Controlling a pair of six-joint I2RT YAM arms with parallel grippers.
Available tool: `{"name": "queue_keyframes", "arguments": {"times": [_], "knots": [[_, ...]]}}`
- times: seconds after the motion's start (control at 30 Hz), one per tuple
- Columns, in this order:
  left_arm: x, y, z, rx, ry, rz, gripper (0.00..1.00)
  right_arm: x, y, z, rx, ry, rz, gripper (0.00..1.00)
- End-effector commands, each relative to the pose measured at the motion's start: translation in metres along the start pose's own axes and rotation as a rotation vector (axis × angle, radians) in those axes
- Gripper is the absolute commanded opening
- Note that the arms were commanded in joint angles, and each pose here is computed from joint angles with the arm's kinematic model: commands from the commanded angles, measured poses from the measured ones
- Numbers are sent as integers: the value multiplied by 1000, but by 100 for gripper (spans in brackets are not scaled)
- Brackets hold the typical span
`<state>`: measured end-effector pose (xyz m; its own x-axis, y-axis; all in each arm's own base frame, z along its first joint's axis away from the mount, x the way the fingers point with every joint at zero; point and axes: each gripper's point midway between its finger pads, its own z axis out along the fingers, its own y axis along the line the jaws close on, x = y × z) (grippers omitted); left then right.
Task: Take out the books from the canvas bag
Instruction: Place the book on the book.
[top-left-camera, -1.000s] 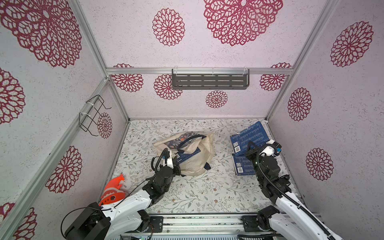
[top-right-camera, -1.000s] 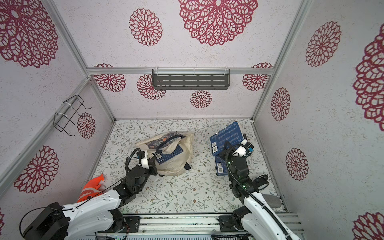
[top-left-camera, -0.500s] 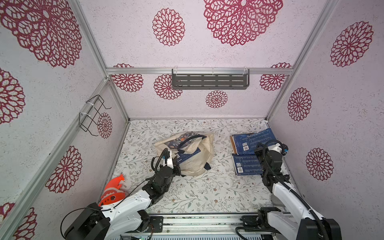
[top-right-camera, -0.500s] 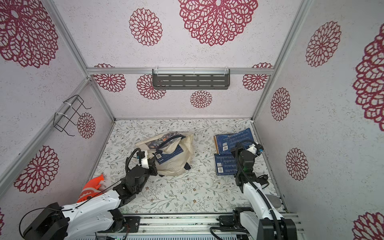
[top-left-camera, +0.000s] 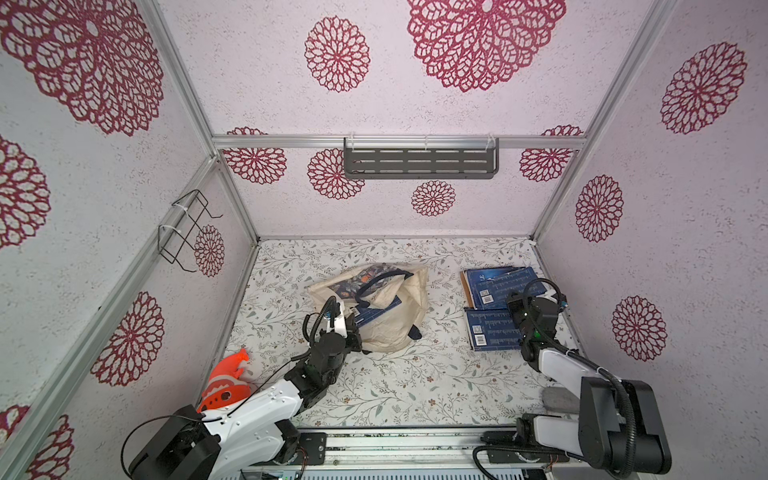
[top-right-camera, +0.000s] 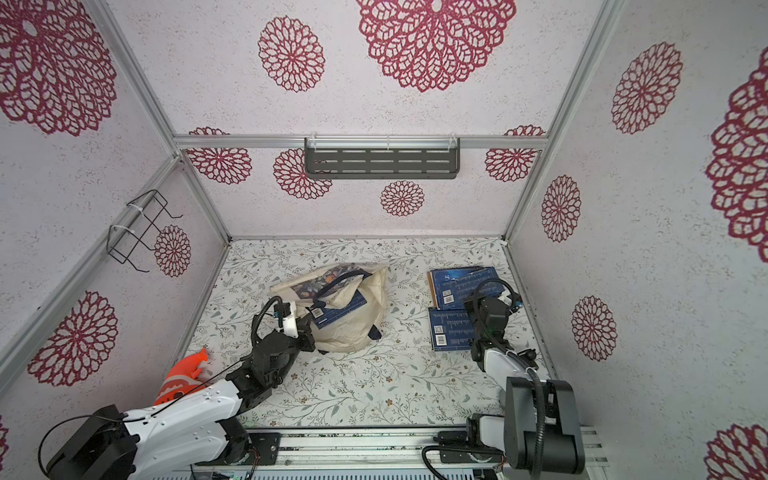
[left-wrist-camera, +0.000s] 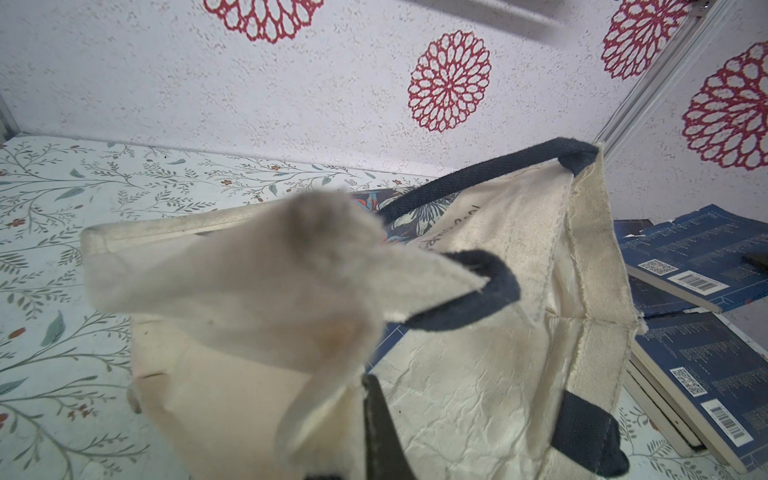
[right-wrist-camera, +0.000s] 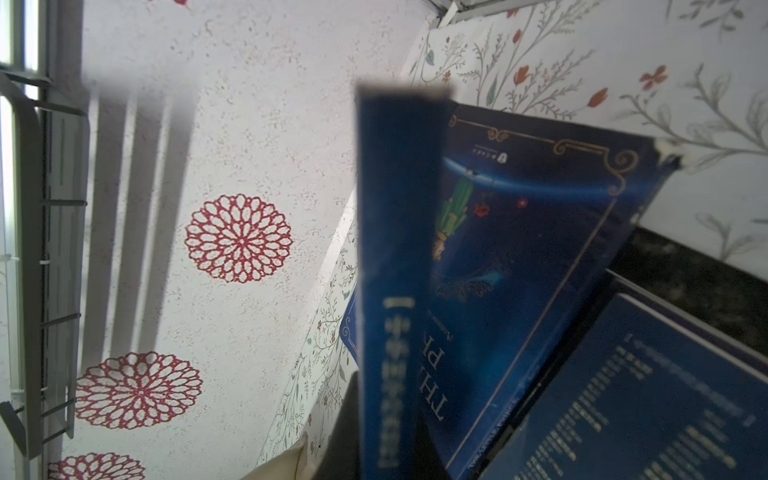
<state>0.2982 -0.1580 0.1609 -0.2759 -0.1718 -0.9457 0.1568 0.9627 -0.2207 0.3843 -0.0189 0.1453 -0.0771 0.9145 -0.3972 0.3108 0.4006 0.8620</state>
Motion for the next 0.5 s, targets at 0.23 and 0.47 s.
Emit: {"name": "queue_keyframes", "arguments": {"times": [0.23, 0.47], "knots": [[-3, -2, 4, 0, 10, -5, 0, -7, 10, 21, -41, -5, 46, 0], [-2, -2, 4, 0, 11, -4, 0, -5, 6, 31, -10, 8, 59, 5]]}}
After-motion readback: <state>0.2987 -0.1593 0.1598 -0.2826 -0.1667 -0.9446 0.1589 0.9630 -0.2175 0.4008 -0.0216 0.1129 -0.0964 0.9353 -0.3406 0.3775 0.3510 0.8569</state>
